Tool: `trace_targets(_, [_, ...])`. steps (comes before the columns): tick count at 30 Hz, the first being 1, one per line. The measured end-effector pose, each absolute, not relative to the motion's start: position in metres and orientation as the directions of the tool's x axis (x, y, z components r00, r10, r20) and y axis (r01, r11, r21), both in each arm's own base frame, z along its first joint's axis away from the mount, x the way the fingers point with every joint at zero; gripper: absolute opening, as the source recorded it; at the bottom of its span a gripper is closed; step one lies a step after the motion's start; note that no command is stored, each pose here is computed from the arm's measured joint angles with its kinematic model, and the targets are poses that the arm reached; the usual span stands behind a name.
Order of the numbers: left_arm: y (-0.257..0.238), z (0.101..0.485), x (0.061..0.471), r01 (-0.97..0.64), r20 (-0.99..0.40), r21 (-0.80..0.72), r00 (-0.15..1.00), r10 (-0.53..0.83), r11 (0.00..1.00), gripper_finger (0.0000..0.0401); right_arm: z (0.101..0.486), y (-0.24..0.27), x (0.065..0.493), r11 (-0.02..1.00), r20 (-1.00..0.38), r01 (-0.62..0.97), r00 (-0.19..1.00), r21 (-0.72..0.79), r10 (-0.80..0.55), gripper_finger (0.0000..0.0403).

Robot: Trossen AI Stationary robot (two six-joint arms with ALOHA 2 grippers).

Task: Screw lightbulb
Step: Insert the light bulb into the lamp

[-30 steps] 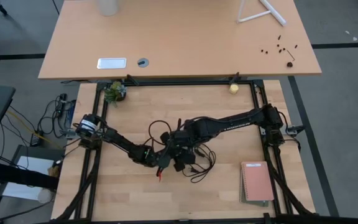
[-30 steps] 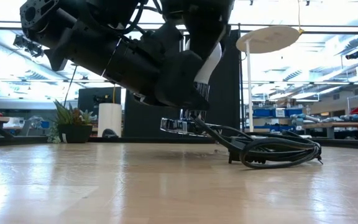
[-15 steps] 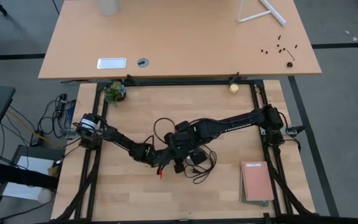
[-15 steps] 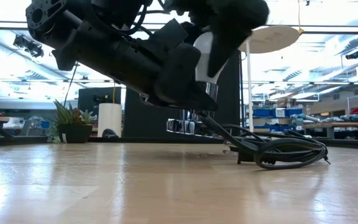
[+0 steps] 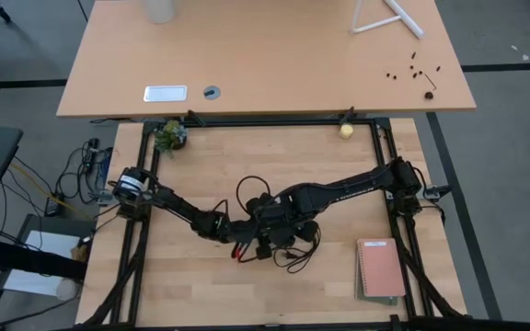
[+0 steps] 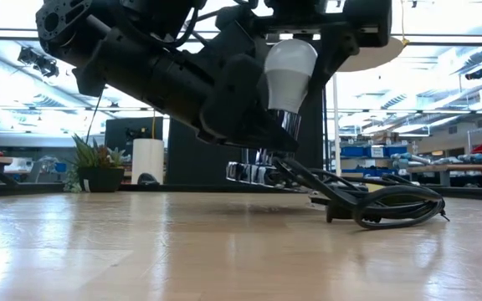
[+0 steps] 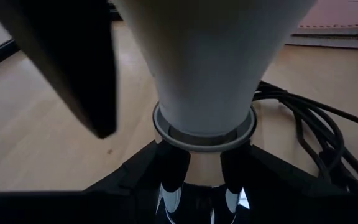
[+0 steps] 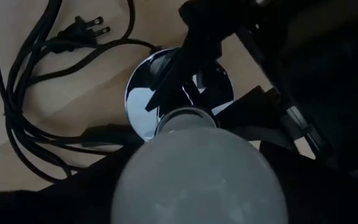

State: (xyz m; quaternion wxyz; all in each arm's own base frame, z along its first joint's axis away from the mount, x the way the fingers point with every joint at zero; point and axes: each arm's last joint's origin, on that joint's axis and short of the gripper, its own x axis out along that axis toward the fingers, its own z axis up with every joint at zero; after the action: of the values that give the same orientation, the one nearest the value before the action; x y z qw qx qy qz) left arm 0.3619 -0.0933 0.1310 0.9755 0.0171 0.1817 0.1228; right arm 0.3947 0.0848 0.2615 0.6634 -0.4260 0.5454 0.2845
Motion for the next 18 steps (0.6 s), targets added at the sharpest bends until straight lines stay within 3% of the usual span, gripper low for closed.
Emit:
trace_targets(7, [-0.0925,0.131,0.362,-0.243,-0.348,0.078,0.902,0.255,0.967,0.0195,0.2617,0.0849,0.3956,0.56,-0.964,-0.788,0.252,-0.257,-0.087,0.0258])
trace_targets(14, [-0.0912,0.1311,0.3617,-0.294,-0.337,0.069,0.892,0.3,0.953,0.0195,0.2621,0.0836,0.396,0.767,-0.962,-0.598,0.255,-0.232,-0.092,0.0257])
trace_targets(18, [-0.0902,0.1316,0.3615,-0.334,-0.324,0.071,0.884,0.338,0.94,0.0195,0.2628,0.0786,0.3973,0.888,-0.961,-0.415,0.26,-0.199,-0.095,0.0278])
